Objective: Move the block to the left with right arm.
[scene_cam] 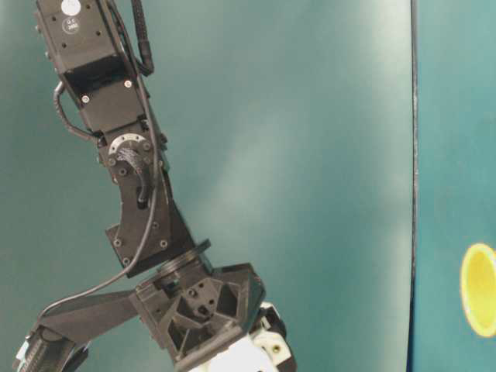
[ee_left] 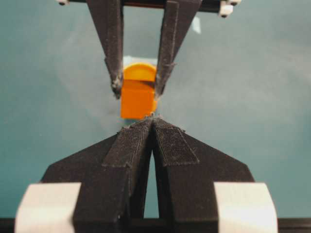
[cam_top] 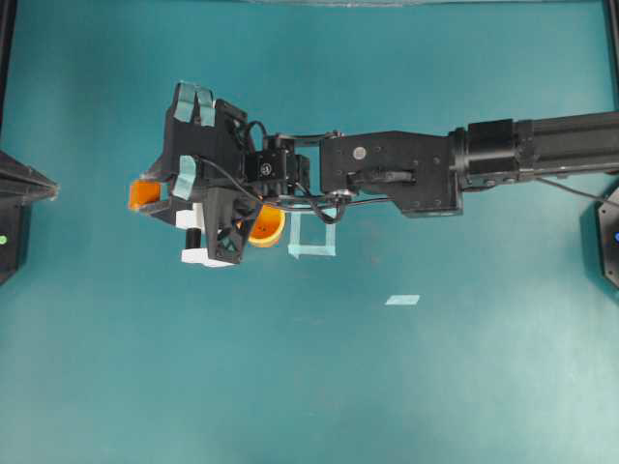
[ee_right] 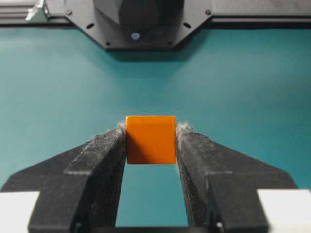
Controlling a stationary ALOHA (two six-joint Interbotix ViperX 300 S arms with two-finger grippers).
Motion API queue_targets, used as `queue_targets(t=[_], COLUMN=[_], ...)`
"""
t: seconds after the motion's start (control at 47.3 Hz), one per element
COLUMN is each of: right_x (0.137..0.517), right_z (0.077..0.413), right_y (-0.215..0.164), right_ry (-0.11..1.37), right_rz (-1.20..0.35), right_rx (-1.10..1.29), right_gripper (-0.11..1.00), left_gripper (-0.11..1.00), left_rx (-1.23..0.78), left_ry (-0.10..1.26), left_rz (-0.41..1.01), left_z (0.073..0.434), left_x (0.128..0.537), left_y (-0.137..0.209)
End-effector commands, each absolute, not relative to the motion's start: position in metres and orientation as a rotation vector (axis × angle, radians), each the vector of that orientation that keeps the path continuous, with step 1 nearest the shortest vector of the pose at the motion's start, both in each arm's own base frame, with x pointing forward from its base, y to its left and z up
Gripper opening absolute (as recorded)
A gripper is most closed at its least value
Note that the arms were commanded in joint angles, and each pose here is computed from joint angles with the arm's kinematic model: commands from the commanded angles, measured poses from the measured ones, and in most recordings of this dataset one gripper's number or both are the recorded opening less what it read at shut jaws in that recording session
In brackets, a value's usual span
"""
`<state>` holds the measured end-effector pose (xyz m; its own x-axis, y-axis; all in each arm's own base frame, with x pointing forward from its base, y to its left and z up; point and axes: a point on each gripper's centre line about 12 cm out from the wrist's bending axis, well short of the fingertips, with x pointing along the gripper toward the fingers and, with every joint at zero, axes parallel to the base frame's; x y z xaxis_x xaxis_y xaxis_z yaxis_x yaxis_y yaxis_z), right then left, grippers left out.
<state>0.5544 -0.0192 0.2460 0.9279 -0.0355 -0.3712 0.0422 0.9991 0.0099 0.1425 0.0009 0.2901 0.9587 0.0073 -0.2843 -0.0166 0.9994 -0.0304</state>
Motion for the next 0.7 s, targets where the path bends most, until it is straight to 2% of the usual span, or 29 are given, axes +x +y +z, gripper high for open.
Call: queue_targets(t=[0.0, 0.677], right_x=[0.5557, 0.5564], right_z=[0.2717, 0.2691], right_y=[-0.0183, -0.0175], right_ry=[0.316, 0.32], right_rz=[-0.037, -0.036], right_rx=[0.018, 0.018], right_gripper=[0.4, 0.4], left_gripper=[0.0, 0.0], left_rx=[-0.031, -0.031], left_ry=[0.259, 0.262], left_rz=[0.012, 0.012], left_z=[0.3027, 0.3023], left_x=[0.1433, 0.1438], left_y=[0.0009, 0.0009])
